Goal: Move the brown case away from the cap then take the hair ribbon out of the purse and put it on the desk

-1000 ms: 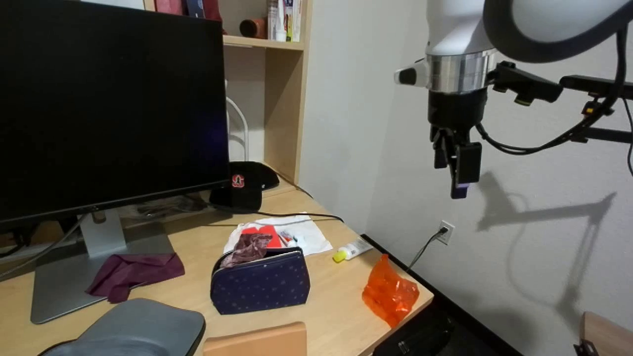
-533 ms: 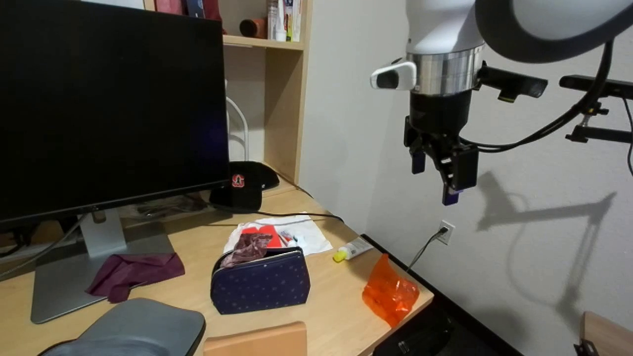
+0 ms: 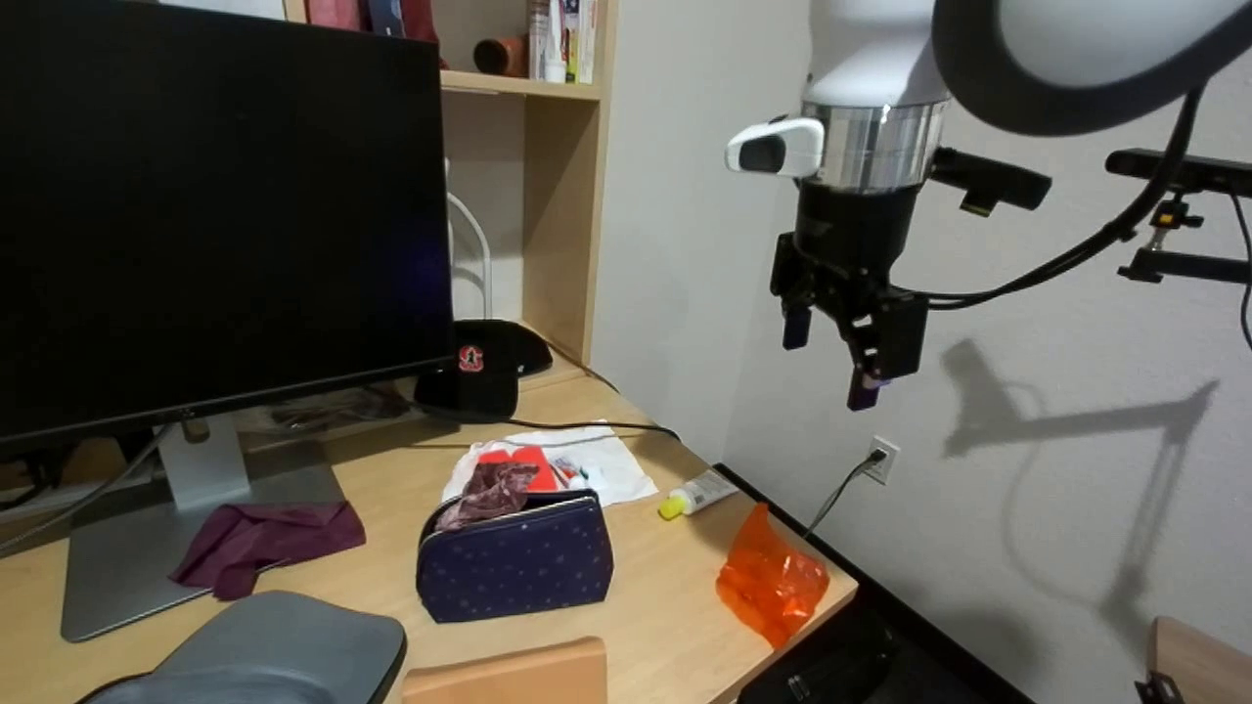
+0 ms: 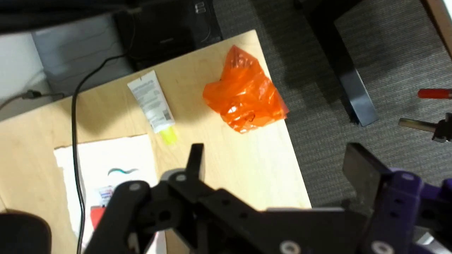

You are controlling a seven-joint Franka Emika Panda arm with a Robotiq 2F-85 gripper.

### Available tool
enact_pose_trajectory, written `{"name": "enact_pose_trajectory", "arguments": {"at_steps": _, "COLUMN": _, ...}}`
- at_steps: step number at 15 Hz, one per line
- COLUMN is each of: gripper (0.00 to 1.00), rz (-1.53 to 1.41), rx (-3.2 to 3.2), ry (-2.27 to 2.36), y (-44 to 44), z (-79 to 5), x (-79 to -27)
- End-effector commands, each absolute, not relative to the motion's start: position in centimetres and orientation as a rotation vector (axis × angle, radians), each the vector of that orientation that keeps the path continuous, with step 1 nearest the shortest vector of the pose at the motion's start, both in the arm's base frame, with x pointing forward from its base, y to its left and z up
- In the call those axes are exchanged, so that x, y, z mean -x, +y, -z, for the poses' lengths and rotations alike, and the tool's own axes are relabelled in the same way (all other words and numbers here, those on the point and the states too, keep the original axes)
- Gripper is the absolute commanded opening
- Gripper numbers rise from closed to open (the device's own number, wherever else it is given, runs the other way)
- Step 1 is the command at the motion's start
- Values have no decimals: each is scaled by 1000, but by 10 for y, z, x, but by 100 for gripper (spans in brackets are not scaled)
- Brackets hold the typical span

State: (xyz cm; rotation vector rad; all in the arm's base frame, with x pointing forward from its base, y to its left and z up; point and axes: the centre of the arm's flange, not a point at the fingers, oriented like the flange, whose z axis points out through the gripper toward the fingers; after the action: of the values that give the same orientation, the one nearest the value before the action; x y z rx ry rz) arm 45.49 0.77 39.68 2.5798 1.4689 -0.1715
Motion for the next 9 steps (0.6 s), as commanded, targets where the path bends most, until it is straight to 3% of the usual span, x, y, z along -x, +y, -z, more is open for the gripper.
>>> {"name": "enact_pose_trajectory", "arguments": {"at_steps": 1, "gripper": 100, "rz": 5, "rx": -2537, "ry": 1701, "y": 14, "z": -355, "x": -470}}
{"name": "enact_pose_trajectory", "arguments": {"at_steps": 5, "gripper": 100, "rz": -166, "rx": -2456, "ry": 1927, "y": 39, "z": -321, "x": -487}}
{"name": "enact_pose_trajectory", "arguments": {"at_steps": 9, "gripper": 100, "rz": -132, "rx": -2341, "ry": 2219, "y": 88, "z": -300, "x": -495}}
